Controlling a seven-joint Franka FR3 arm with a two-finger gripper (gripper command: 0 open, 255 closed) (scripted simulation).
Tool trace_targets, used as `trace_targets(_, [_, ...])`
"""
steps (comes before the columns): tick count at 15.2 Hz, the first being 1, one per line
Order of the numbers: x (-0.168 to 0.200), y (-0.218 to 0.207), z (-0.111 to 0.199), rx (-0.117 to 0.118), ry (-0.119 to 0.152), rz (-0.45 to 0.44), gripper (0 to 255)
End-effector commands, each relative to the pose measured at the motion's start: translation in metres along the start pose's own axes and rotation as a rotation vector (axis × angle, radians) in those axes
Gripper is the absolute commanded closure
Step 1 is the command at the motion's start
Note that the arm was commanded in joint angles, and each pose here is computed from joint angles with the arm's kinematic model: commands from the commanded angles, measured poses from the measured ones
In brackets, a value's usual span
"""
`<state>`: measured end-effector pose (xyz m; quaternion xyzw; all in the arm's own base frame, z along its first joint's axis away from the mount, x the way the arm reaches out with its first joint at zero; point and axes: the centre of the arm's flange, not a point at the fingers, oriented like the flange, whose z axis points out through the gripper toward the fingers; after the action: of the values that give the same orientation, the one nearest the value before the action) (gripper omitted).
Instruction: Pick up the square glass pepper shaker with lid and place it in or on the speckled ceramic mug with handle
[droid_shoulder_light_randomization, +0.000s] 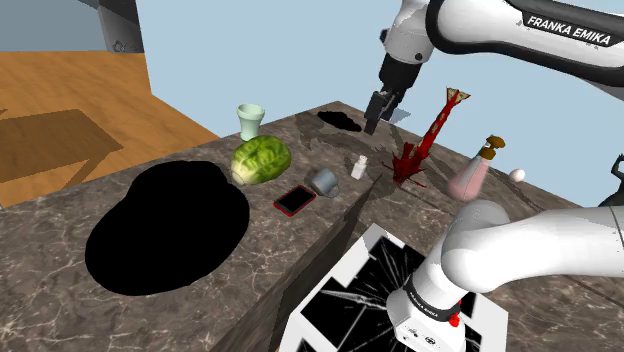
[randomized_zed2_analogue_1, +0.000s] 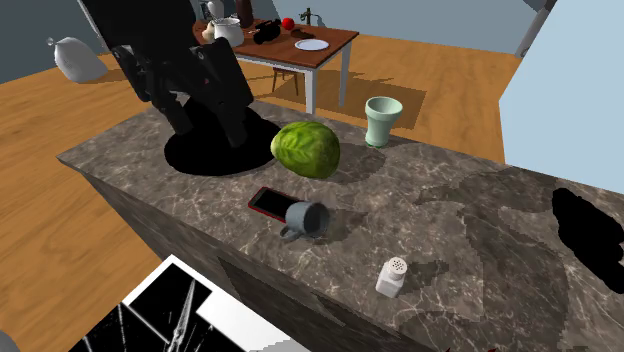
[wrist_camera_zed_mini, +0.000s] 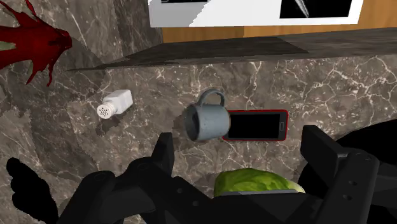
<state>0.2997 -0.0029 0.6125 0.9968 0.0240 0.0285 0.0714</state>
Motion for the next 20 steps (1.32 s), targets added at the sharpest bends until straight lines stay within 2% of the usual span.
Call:
trace_targets(1, [0.0, 0.0, 0.0, 0.0, 0.0, 0.0, 0])
trace_targets(20, [0.0, 0.181, 0.193, 0.124, 0.136, -0.041, 0])
